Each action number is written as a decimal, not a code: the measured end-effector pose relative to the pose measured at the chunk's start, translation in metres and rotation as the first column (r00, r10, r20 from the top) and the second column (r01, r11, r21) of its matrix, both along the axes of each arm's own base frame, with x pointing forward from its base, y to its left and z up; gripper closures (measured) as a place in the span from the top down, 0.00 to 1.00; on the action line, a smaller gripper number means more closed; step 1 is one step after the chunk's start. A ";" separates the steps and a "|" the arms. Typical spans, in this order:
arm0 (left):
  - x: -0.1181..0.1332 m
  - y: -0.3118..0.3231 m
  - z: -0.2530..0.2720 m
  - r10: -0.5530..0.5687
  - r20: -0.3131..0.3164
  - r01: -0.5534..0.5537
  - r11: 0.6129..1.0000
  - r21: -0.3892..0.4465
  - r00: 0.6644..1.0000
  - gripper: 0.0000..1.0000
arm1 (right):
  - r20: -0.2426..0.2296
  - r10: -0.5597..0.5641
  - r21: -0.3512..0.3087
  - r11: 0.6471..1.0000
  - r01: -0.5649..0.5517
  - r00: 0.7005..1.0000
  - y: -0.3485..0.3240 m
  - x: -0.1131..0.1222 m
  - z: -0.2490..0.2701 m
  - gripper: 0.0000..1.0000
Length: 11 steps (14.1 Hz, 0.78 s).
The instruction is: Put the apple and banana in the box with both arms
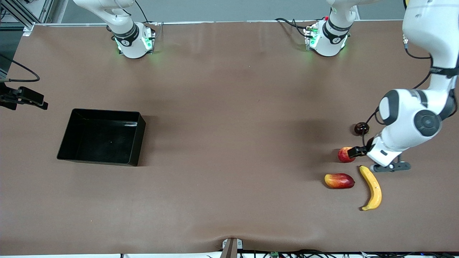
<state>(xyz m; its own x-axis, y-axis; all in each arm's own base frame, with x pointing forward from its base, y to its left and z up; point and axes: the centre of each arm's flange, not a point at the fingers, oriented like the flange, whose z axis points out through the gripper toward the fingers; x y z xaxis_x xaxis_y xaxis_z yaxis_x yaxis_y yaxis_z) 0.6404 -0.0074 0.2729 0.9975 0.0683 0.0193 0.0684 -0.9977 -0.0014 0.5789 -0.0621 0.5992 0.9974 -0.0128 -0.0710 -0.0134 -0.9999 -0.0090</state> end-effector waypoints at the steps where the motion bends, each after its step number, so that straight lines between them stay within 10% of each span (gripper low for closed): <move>1: -0.002 -0.001 -0.017 -0.001 -0.017 0.001 1.000 -0.004 1.000 1.00 | -0.013 -0.008 -0.001 1.000 0.008 1.000 -0.004 0.003 -0.008 1.00; 5: -0.007 -0.002 -0.058 -0.002 -0.074 0.001 1.000 -0.013 0.997 1.00 | -0.074 -0.050 -0.012 0.999 0.050 0.996 -0.033 0.033 -0.079 1.00; 8: -0.006 -0.002 -0.060 -0.002 -0.075 0.001 1.000 -0.014 0.997 0.71 | -0.122 -0.080 -0.031 0.997 0.077 0.989 -0.057 0.048 -0.129 1.00; 11: -0.004 -0.003 -0.056 -0.003 -0.065 0.002 1.000 -0.015 0.998 0.70 | -0.126 -0.121 -0.035 0.992 0.117 0.985 -0.084 0.049 -0.147 1.00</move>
<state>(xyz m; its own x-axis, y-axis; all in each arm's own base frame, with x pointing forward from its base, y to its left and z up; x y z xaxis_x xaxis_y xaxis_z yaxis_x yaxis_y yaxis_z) 0.6369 -0.0107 0.2168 0.9968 0.0654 -0.0469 0.0659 -0.9978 0.0091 0.6282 -0.1461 0.4518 0.9714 -0.1346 -0.1957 -0.1318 -0.9909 0.0273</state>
